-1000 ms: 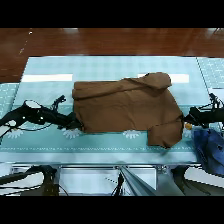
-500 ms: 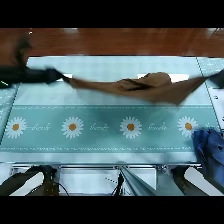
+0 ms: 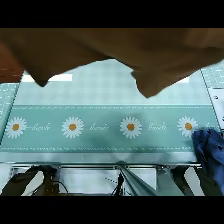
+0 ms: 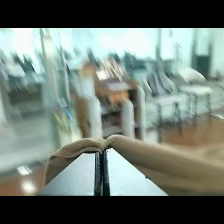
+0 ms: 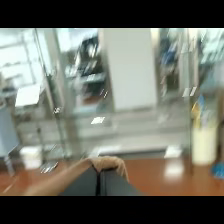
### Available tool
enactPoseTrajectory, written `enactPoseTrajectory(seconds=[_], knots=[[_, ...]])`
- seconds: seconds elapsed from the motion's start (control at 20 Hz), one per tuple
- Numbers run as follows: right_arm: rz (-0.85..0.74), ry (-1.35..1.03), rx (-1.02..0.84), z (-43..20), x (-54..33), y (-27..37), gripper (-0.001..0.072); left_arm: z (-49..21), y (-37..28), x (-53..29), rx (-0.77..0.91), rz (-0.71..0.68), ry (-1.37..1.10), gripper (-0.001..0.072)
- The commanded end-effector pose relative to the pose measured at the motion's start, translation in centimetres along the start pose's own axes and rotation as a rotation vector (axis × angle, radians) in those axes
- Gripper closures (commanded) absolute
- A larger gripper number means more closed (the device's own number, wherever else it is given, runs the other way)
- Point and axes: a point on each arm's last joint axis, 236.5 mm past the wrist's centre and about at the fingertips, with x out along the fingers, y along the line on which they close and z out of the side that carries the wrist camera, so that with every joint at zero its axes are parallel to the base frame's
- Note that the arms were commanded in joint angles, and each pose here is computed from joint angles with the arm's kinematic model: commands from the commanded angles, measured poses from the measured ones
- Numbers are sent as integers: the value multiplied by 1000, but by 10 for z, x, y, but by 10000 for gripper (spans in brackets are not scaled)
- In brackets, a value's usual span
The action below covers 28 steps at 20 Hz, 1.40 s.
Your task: Fold the shirts.
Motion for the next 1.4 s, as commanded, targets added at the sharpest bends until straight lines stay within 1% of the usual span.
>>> enactPoseTrajectory(seconds=[0.0, 0.1, 0.25, 0.3, 0.35, 0.4, 0.5, 0.55, 0.65, 0.8, 0.9, 1.05, 1.25, 1.35], knots=[[-97, -82, -66, 41, -53, 36, 689, 33, -13, -57, 125, 162, 7, 691], [-118, -105, -81, 47, -76, 53, 689, 24, -2, -87, 111, 292, 74, 691], [-132, -69, -67, 37, -93, 65, 689, 1, -6, -122, 98, 370, 188, 691], [-127, -19, -69, 26, -95, 64, 689, -8, -5, -131, 102, 398, 235, 692], [-136, 60, -79, 9, -96, 59, 689, -20, -3, -138, 95, 416, 292, 692], [-177, 153, -99, -12, -100, 46, 689, -37, -2, -143, 56, 429, 360, 692], [-265, 353, -141, -53, -112, 14, 689, -81, -1, -153, -10, 424, 548, 692], [-284, 441, -169, -69, -116, 1, 690, -100, 0, -156, -40, 419, 627, 692], [-256, 603, -194, -102, -113, -12, 690, -140, 5, -161, -108, 406, 794, 692], [-156, 835, -174, -159, -84, -14, 690, -192, 22, -151, -212, 394, 946, 692], [-99, 926, -160, -193, -45, -16, 690, -232, 37, -142, -281, 387, 1041, 691], [-62, 1033, -131, -256, 18, -26, 690, -295, 69, -117, -364, 394, 1106, 691], [-45, 1083, -66, -343, 96, -45, 690, -381, 120, -75, -454, 428, 1137, 691], [-49, 1069, -40, -380, 128, -55, 690, -425, 137, -52, -493, 394, 1158, 691]])
